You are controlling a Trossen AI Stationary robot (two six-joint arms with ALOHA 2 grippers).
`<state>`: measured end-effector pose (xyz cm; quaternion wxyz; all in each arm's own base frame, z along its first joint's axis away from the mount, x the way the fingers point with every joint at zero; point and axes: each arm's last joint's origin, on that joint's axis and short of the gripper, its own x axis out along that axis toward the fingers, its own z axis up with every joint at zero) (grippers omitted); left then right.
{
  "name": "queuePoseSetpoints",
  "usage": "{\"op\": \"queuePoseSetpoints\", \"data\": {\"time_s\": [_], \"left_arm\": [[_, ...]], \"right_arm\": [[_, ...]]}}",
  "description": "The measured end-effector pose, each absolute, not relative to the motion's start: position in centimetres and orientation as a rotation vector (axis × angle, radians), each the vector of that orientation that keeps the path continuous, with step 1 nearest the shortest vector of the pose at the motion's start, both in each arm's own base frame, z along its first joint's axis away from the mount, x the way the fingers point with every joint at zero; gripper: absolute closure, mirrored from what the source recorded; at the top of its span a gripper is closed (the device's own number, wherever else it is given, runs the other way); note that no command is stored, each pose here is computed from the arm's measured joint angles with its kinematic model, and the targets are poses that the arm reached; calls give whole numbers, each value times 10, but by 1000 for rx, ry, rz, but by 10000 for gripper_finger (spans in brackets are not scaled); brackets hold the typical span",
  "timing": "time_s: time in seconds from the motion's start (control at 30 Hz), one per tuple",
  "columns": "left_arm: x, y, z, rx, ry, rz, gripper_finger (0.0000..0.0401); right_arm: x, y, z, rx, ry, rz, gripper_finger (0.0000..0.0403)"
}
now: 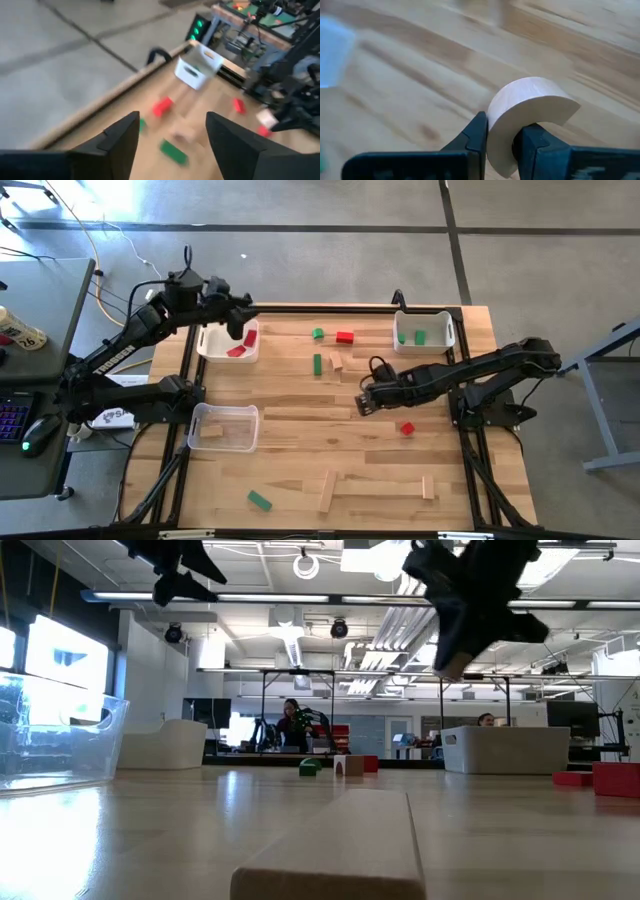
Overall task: Sort & place blocks by color
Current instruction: Put the cream half-circle into the transparent bin
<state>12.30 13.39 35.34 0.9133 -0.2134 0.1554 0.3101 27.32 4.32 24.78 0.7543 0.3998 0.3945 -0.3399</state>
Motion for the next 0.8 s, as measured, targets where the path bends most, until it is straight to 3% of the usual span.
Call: {"op": "queuePoseSetpoints", "data": {"time_s": [0.1,0.3,0.8], "left_arm": [[123,131,348,-589,341,588,172],[129,121,346,-670,371,431,173],[157,99,341,-924,413,390,173]], "right_arm": [[282,45,253,815,803,-627,359],[296,47,264,699,691,-460,359],[318,30,288,449,432,-288,359]]}}
